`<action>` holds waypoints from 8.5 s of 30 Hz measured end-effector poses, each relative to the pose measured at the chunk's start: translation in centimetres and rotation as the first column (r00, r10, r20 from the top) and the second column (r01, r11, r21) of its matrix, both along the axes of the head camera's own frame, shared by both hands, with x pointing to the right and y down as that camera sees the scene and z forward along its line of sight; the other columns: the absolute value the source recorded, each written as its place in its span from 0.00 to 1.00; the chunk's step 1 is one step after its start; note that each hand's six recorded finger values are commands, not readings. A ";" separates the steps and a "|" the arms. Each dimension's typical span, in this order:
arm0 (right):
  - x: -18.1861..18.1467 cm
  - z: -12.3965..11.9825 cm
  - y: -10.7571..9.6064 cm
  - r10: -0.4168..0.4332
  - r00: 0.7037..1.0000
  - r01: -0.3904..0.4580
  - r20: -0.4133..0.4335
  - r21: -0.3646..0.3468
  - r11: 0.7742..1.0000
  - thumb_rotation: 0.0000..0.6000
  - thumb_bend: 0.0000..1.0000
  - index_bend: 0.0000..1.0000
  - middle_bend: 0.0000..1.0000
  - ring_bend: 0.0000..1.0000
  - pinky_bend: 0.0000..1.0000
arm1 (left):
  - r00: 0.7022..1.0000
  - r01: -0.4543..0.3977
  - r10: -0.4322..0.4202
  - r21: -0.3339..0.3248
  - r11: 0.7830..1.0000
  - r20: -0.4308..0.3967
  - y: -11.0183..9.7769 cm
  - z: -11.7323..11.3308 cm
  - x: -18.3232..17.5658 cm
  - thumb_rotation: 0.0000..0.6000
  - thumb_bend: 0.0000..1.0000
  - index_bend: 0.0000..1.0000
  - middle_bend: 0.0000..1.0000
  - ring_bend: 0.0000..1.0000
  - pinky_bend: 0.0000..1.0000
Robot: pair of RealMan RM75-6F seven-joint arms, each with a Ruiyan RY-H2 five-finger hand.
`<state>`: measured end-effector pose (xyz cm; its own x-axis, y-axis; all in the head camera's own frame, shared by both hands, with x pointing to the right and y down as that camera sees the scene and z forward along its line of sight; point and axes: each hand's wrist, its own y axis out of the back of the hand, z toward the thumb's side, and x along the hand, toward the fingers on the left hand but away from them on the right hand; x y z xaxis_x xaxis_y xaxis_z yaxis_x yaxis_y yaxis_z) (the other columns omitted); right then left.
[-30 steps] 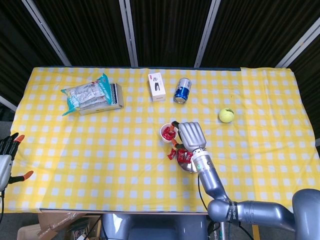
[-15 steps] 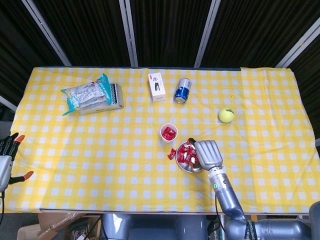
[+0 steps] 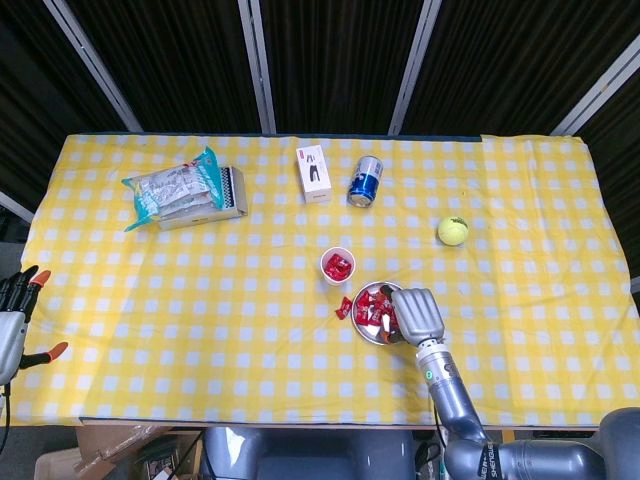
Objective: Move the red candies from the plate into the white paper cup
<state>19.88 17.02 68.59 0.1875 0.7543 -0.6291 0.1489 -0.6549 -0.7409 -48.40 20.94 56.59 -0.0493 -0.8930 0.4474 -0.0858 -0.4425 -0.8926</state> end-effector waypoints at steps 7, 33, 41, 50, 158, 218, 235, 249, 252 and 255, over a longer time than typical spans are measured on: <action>-0.4 1.3 -0.3 0.003 1.000 -0.003 -0.004 -0.014 1.000 1.00 0.19 0.42 0.86 0.85 0.95 | 1.000 0.004 -0.004 -0.006 1.000 -0.003 -0.1 0.1 -0.1 1.00 0.06 0.00 0.00 0.00 0.00; 0.0 3.9 -0.2 0.028 1.000 -0.028 0.001 -0.058 0.998 1.00 0.55 0.63 0.86 0.85 0.95 | 1.000 0.008 -0.008 -0.020 1.000 -0.004 -0.1 0.2 -0.2 1.00 0.06 0.00 0.00 0.00 0.00; -0.2 1.8 -1.0 0.031 0.999 -0.031 0.037 -0.024 0.999 1.00 0.56 0.63 0.87 0.85 0.95 | 1.000 0.007 -0.007 -0.017 1.000 -0.007 -0.1 0.1 -0.2 1.00 0.06 0.00 0.00 0.00 0.00; -0.4 -3.0 -4.4 0.053 0.994 -0.060 0.095 0.074 0.995 1.00 0.56 0.63 0.86 0.85 0.95 | 1.000 0.004 -0.005 -0.016 1.000 -0.008 -0.1 0.1 -0.2 1.00 0.06 0.00 0.00 0.00 0.00; 3.5 3.7 0.7 0.108 0.991 -0.115 -0.081 -0.097 0.989 1.00 0.52 0.62 0.86 0.85 0.95 | 1.000 -0.003 0.003 -0.015 1.000 -0.008 0.0 0.1 0.0 1.00 0.06 0.00 0.00 0.00 0.00; -7.8 -1.6 -8.1 -0.027 0.994 0.022 0.104 0.047 0.999 1.00 0.65 0.64 0.86 0.85 0.95 | 1.000 0.016 -0.017 -0.053 0.998 -0.018 0.0 0.4 -0.4 1.00 0.06 0.00 0.00 0.00 0.00; -9.5 -0.6 -9.5 -0.021 0.995 0.013 0.102 0.085 0.996 1.00 0.36 0.44 0.86 0.85 0.95 | 1.000 0.022 -0.023 -0.056 0.998 -0.020 0.1 0.2 -0.6 1.00 0.06 0.00 0.00 0.00 0.00; -8.4 -3.1 -7.3 -0.052 0.992 0.042 0.115 0.095 0.995 1.00 0.35 0.43 0.87 0.85 0.95 | 1.000 0.018 -0.019 -0.038 0.999 -0.020 0.0 0.1 -0.5 1.00 0.06 0.00 0.00 0.00 0.00; -7.7 -3.9 -5.5 -0.089 0.991 0.080 0.104 0.083 0.993 1.00 0.35 0.41 0.86 0.85 0.95 | 1.000 0.016 -0.017 -0.033 0.999 -0.020 0.0 0.0 -0.4 1.00 0.06 0.00 0.00 0.00 0.00; -6.6 -4.2 -3.4 -0.138 0.988 0.132 0.075 0.069 0.989 1.00 0.35 0.35 0.86 0.85 0.95 | 1.000 0.013 -0.013 -0.029 1.000 -0.019 0.0 0.0 -0.3 1.00 0.06 0.00 0.00 0.00 0.00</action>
